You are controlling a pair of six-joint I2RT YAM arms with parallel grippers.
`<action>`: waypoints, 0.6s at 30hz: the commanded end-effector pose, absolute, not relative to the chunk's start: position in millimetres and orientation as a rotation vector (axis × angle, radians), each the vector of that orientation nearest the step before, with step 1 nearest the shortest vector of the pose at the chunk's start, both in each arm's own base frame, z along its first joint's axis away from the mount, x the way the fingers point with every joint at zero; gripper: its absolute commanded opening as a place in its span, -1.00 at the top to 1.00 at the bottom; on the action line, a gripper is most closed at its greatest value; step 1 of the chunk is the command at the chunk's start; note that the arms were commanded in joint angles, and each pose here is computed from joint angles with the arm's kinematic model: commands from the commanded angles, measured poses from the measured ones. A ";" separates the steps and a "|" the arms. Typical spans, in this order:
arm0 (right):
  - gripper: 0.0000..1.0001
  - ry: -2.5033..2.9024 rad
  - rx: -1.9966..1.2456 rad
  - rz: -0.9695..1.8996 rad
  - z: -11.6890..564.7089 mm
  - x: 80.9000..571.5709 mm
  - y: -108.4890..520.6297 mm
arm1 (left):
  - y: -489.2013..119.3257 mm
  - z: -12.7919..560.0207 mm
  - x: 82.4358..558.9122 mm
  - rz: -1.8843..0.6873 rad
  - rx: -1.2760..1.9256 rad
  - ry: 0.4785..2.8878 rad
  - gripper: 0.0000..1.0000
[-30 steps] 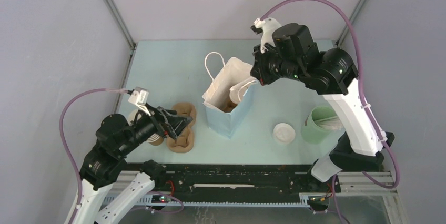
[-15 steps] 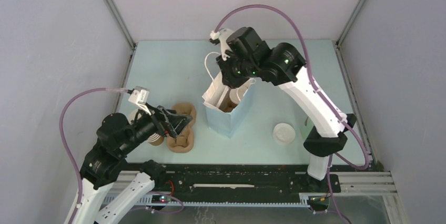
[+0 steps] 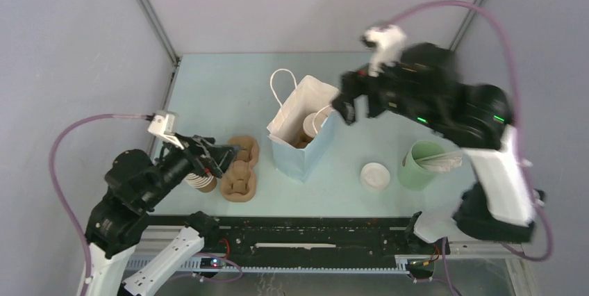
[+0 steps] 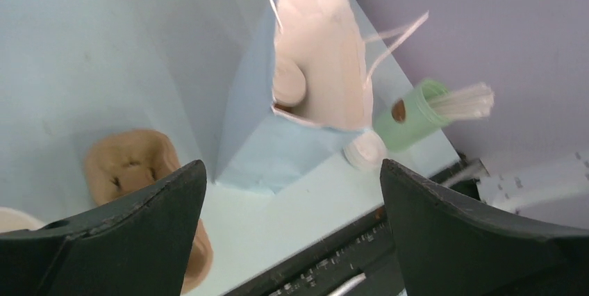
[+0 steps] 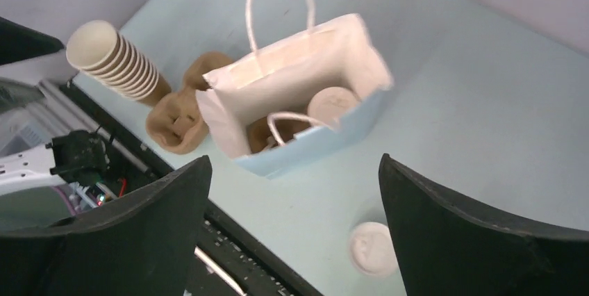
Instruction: Pack the takeout coffee
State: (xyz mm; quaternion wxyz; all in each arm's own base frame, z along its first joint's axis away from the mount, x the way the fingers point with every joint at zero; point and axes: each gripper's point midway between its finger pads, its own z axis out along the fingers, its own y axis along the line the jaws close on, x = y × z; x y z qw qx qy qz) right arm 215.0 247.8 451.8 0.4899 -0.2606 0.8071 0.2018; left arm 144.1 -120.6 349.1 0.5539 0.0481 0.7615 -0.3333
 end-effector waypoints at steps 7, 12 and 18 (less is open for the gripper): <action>-0.99 1.524 -0.196 0.653 555.5 145.1 98.0 | -13.7 479.8 119.9 -0.331 -0.008 1.460 -1.00; -0.99 1.462 -0.204 0.645 566.9 135.9 81.7 | 16.3 512.6 99.4 -0.255 -0.059 1.340 -1.00; -0.99 1.410 -0.241 0.661 572.3 133.0 85.8 | 33.9 520.3 87.9 -0.216 -0.108 1.313 -1.00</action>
